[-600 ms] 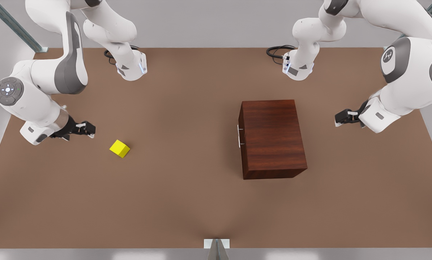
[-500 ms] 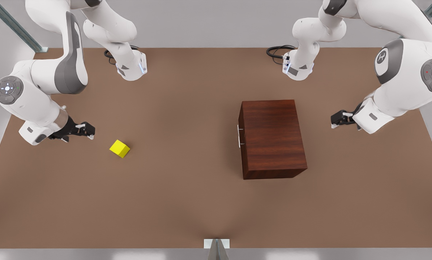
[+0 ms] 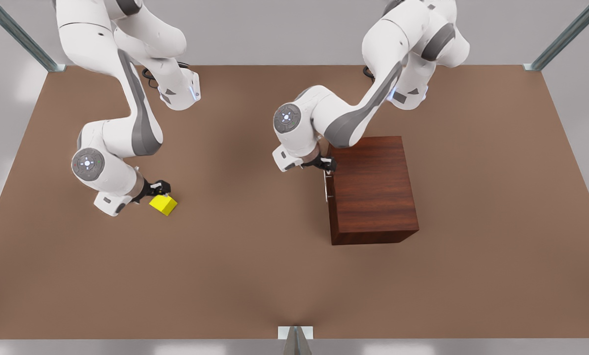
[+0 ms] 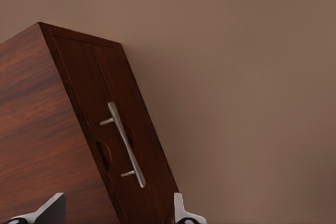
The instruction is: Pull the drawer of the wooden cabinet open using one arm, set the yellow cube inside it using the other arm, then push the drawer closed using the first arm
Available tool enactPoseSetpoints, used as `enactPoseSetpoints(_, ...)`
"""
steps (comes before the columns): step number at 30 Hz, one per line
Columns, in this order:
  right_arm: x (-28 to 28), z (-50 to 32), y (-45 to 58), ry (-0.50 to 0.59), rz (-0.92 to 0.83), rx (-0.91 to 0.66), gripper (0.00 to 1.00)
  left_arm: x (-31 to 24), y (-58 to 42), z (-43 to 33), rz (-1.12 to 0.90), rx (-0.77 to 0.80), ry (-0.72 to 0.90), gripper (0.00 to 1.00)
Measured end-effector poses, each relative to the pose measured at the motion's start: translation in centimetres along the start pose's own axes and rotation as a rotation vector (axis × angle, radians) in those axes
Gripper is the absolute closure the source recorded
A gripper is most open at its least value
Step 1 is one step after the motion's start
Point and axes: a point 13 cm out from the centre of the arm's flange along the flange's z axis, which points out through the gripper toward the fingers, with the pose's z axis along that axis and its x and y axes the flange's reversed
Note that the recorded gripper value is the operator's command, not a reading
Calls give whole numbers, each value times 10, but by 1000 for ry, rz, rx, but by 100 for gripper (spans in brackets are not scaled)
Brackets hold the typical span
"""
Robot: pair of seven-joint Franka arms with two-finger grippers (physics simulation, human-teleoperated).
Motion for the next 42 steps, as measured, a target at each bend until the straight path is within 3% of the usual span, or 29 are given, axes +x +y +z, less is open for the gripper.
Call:
enactPoseSetpoints(4, 25, 44, -9, 14, -33, -5, 0, -14, -16, 33, -120, -23, -17, 0)
enactPoseSetpoints(10, 16, 80, -21, -8, -137, -22, 0, -22, -21, 47, -277, -22, -34, 5)
enactPoseSetpoints(12, 11, 88, -24, -17, -163, -31, 0, -24, -21, 48, -321, -19, -37, 10)
enactPoseSetpoints(13, 8, 90, -28, -26, -150, -40, 0, -24, -20, 48, -343, -18, -37, 20)
enactPoseSetpoints(29, -17, 90, -62, -80, 380, -5, 0, -19, -6, 81, -562, -64, 20, 23)
enactPoseSetpoints(36, 38, 135, -103, 4, 718, -25, 0, -20, 0, 86, -596, -73, 29, 23)
enactPoseSetpoints(42, 29, 152, -70, -30, 861, -69, 0, -20, -4, 106, -593, -93, 46, 24)
